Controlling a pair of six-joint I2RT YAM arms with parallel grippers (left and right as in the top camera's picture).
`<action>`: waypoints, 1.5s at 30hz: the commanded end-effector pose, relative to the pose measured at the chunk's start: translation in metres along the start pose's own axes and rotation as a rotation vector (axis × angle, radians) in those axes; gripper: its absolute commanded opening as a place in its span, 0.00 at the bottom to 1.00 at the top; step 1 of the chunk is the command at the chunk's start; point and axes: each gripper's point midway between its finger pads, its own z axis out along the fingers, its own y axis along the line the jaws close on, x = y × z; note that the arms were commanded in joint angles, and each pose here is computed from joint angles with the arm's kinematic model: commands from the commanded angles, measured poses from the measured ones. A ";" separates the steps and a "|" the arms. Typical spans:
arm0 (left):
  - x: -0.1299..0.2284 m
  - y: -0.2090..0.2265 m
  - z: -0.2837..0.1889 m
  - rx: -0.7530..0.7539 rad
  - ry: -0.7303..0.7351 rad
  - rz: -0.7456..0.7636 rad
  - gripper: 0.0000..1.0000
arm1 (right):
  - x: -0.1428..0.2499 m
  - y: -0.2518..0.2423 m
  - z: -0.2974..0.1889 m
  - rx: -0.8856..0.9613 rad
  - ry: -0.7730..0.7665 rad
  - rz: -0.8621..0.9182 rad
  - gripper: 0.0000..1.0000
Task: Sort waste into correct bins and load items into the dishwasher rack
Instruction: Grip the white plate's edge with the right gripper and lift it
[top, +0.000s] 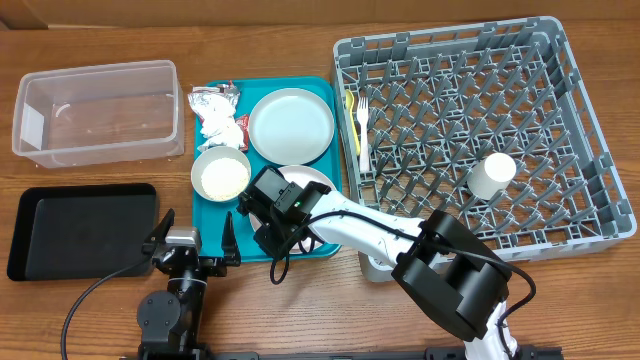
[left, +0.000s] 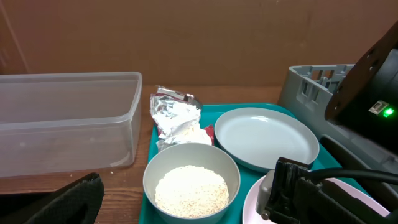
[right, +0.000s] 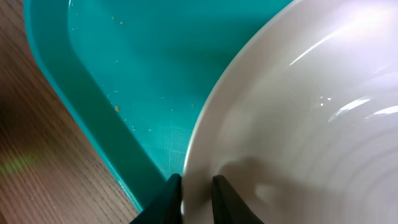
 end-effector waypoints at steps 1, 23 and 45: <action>0.001 0.000 0.000 0.005 0.001 0.019 1.00 | -0.004 -0.005 0.004 0.050 -0.001 -0.010 0.19; 0.001 0.000 0.000 0.005 0.001 0.019 1.00 | -0.018 -0.004 -0.018 0.112 0.013 -0.013 0.04; 0.001 0.000 0.000 0.005 0.001 0.019 1.00 | -0.061 0.011 -0.085 0.172 -0.029 -0.026 0.04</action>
